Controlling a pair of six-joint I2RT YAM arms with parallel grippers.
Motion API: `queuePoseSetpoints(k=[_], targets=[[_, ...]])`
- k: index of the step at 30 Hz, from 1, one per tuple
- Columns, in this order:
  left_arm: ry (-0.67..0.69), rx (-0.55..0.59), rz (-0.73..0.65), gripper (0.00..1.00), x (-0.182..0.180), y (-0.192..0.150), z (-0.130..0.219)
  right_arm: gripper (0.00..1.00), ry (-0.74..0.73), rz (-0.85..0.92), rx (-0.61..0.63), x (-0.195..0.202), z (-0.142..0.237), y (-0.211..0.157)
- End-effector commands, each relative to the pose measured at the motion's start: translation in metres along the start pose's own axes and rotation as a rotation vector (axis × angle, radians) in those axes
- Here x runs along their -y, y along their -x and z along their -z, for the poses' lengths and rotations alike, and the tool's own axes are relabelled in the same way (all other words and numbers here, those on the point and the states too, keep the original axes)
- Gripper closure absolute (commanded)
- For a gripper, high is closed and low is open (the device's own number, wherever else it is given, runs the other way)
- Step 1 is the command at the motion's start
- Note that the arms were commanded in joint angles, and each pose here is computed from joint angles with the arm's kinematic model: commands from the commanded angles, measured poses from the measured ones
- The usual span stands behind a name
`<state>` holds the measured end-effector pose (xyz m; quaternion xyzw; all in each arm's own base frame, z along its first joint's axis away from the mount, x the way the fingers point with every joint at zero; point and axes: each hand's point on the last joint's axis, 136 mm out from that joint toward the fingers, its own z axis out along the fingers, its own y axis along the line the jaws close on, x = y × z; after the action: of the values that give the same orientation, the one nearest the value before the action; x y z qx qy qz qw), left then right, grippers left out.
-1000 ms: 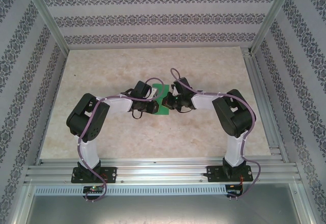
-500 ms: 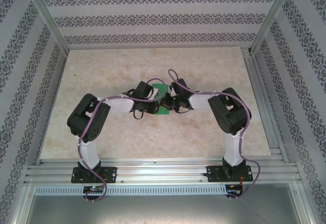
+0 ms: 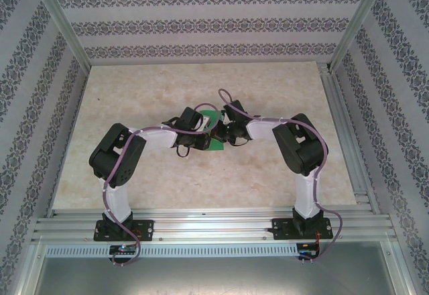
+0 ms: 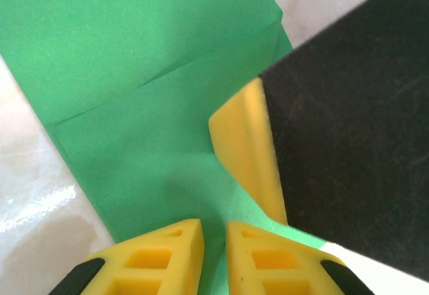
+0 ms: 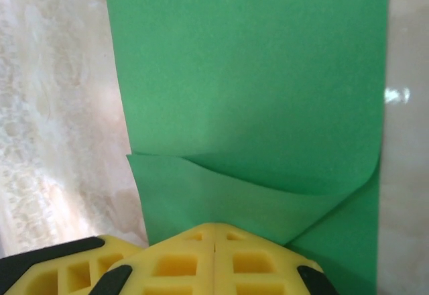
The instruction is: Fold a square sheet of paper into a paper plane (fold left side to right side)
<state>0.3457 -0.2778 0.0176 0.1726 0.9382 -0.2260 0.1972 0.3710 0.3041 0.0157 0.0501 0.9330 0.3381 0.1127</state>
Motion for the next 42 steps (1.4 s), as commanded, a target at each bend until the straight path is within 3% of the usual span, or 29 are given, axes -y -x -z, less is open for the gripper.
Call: queuePoseSetpoints(k=[1,22,31,36,42], targets=[[0.081,-0.240,0.024,0.81,-0.022,-0.074,-0.019,1.00,-0.137,0.034,0.004,0.030,-0.001,0.004],[0.080,-0.241,0.029,0.81,-0.022,-0.077,-0.020,1.00,-0.294,0.066,0.131,0.094,0.038,0.077],[0.069,-0.226,0.030,0.81,-0.019,-0.072,-0.019,1.00,-0.113,0.083,0.184,0.035,0.075,0.072],[0.069,-0.226,0.028,0.81,-0.018,-0.072,-0.018,1.00,-0.019,0.037,0.129,0.012,0.050,0.043],[0.070,-0.226,0.026,0.81,-0.018,-0.072,-0.018,1.00,0.022,0.012,0.083,-0.001,0.019,0.035]])
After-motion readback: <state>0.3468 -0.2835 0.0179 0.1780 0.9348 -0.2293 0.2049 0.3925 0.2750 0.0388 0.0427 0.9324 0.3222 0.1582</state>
